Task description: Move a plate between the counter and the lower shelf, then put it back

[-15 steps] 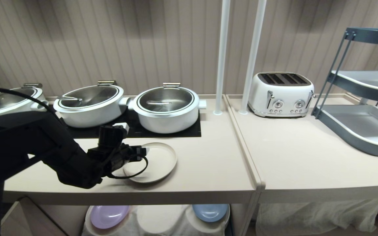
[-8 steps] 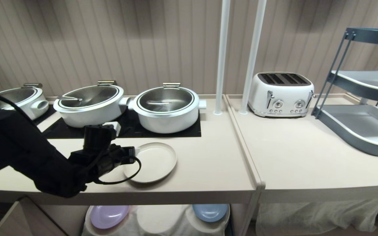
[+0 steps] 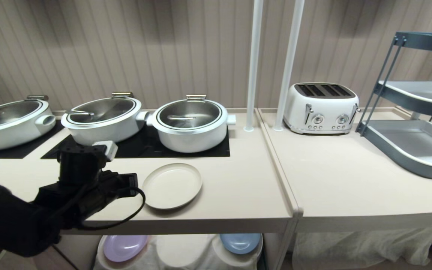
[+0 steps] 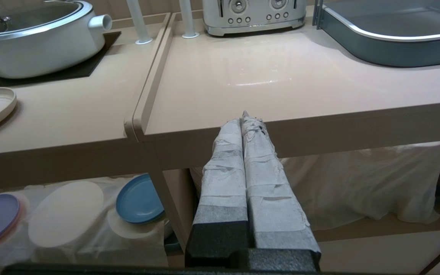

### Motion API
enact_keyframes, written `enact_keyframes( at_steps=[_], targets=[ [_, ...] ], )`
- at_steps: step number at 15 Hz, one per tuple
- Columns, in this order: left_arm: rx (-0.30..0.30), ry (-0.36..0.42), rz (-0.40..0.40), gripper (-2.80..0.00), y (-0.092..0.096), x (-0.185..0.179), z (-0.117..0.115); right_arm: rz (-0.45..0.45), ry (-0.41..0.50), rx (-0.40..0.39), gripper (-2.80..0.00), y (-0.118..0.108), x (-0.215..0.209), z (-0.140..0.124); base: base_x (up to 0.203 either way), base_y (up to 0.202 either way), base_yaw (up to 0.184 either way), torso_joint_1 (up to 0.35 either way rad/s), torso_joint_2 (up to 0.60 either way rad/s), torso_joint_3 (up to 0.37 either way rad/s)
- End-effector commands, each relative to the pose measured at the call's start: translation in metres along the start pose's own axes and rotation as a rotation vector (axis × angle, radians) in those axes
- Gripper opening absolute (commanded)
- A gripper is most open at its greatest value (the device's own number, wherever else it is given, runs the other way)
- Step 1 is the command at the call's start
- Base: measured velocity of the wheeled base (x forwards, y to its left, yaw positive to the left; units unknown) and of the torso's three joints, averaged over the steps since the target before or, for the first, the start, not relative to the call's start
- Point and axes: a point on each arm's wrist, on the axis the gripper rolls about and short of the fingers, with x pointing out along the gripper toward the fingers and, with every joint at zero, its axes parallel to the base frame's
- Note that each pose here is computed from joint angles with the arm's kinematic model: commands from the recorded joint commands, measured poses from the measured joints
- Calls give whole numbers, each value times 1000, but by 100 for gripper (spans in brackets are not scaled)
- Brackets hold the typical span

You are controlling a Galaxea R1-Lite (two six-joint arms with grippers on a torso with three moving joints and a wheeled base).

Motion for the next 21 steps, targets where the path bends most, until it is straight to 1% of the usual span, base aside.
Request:
enact_keyframes(
  at_steps=[1,3,8,9,13,15,17,21],
  targets=[
    [-12,-66,-6,-280,3,-29,7,0,1,0,-280,0,0,0,0,0,0,0,0,0],
    [-8,-98,-6,-280,8,-54,5,0,1,0,-280,0,0,0,0,0,0,0,0,0],
    [68,-177,20,-280,21,-109,-13,0,1,0,-280,0,0,0,0,0,0,0,0,0],
    [89,-197,34,-280,23,-118,-16,0,1,0,-280,0,0,0,0,0,0,0,0,0],
    [178,-263,141,-280,39,-149,-32,0,1,0,-280,0,0,0,0,0,0,0,0,0],
    [222,-293,186,-280,46,-164,-43,1,1,0,-280,0,0,0,0,0,0,0,0,0],
    [240,-342,210,-280,51,-182,-51,0,1,0,-280,0,0,0,0,0,0,0,0,0],
    [245,-378,231,-280,55,-205,-68,0,1,0,-280,0,0,0,0,0,0,0,0,0]
  ],
)
